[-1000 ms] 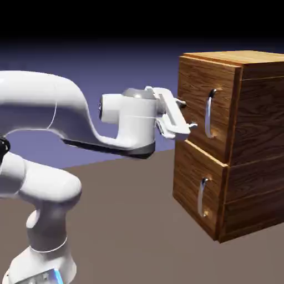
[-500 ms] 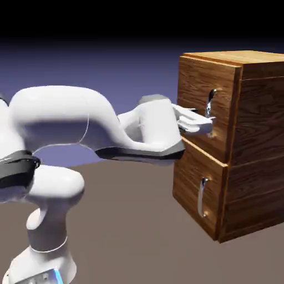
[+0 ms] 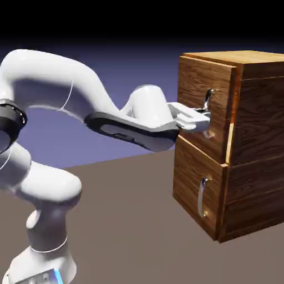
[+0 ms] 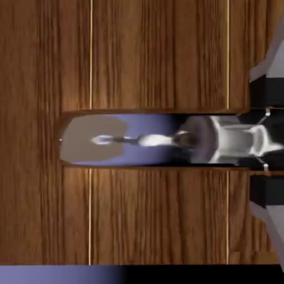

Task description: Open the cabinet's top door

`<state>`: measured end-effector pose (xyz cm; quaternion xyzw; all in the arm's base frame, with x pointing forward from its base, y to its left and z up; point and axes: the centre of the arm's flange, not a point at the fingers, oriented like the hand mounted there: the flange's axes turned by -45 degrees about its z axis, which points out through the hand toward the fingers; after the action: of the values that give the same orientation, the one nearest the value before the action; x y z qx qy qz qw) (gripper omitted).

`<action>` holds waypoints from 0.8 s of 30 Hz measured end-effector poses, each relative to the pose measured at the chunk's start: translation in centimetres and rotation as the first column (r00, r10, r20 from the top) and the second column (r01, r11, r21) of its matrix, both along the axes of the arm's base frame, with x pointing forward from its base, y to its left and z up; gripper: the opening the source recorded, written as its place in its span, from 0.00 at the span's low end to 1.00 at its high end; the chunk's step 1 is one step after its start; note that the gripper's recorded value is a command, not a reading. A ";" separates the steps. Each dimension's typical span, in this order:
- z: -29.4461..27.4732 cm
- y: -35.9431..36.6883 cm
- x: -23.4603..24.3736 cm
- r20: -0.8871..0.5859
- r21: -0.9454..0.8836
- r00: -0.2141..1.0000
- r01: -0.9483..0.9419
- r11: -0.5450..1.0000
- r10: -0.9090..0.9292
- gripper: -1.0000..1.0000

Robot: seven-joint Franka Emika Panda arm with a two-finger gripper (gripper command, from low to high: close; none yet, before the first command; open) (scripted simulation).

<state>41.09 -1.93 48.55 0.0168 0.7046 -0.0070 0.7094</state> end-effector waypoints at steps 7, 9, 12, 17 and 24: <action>-0.2 1.1 -1.7 -0.003 -0.015 0.998 0.061 0.998 -0.061 0.00; -0.2 1.1 -1.7 -0.004 -0.016 0.998 0.062 0.998 -0.062 0.00; -0.2 1.9 -2.7 -0.005 -0.017 0.995 0.101 0.995 -0.102 0.00; -0.2 3.6 -4.8 -0.005 -0.017 0.981 0.192 0.981 -0.192 0.00; -0.2 6.2 -7.4 -0.004 -0.018 0.951 0.310 0.950 -0.310 0.00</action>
<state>33.73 4.27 48.33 0.1213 0.6956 -0.1243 0.6971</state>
